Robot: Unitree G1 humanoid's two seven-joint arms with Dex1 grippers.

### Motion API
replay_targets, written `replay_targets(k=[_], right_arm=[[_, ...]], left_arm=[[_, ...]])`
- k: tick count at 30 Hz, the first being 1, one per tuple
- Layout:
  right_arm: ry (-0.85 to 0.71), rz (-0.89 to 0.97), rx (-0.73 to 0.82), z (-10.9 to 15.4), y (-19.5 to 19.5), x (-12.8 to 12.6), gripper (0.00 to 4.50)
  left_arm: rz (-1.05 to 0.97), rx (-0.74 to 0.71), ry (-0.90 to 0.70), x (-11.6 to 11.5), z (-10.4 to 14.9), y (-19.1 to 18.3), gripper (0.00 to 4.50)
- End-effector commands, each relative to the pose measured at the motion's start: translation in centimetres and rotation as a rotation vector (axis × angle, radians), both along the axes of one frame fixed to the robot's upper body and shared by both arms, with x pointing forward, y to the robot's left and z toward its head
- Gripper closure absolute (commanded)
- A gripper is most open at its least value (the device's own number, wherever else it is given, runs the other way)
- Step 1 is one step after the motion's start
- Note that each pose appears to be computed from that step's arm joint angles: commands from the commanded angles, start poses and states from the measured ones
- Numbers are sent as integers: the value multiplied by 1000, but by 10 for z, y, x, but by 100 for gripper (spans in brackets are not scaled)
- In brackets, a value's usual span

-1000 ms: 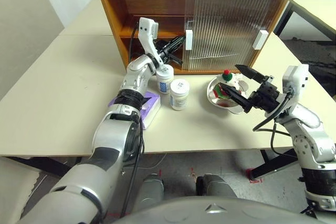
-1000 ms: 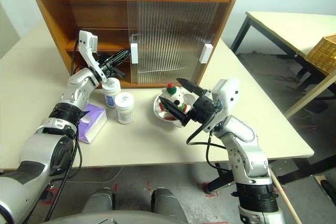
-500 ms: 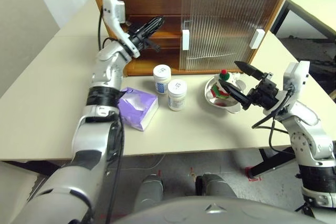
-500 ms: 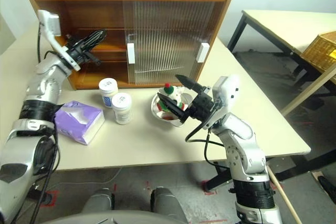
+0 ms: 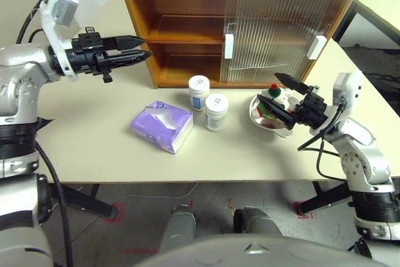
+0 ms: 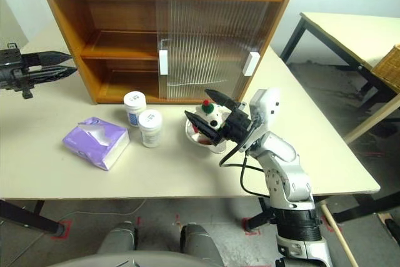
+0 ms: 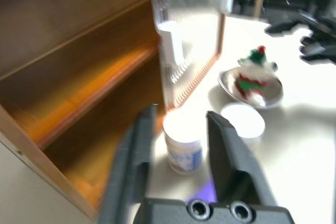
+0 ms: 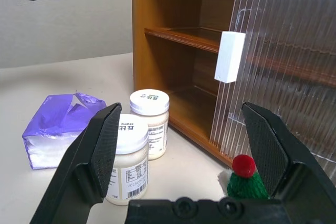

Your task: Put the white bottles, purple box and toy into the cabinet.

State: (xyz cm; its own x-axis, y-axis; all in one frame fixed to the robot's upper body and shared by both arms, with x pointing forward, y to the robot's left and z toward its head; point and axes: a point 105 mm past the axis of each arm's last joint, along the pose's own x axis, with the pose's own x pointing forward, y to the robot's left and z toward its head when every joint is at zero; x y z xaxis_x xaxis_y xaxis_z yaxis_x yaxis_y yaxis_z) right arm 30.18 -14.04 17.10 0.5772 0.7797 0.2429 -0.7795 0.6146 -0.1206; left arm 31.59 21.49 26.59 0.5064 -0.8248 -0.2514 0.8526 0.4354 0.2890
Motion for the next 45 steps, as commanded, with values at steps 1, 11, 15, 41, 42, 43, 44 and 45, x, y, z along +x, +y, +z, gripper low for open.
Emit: replay_targets(k=[1,11,15,41,42,43,44,45], right_arm=[[5,13,-5,-1,2,2,0],[5,11,2,-2,3,3,0],[6,6,4,-2,1,2,0],[27,32,26,-10,-6,-8,0],[28,42,21,-10,-5,-9,0],[26,53,14,-10,-4,-11,0],[26,60,10,-10,-4,-12,0],[29,65,8,-10,-3,-13,0]], left_arm=[[-141,153,119,-20,-15,-9,110],[-291,621,209,-32,-45,8,2],[-339,815,143,-18,-59,16,2],[-589,848,160,-45,-115,-7,2],[-590,850,162,-45,-117,-6,2],[-591,853,160,-44,-120,-6,2],[-591,855,156,-43,-122,-6,2],[-591,858,151,-42,-124,-7,2]])
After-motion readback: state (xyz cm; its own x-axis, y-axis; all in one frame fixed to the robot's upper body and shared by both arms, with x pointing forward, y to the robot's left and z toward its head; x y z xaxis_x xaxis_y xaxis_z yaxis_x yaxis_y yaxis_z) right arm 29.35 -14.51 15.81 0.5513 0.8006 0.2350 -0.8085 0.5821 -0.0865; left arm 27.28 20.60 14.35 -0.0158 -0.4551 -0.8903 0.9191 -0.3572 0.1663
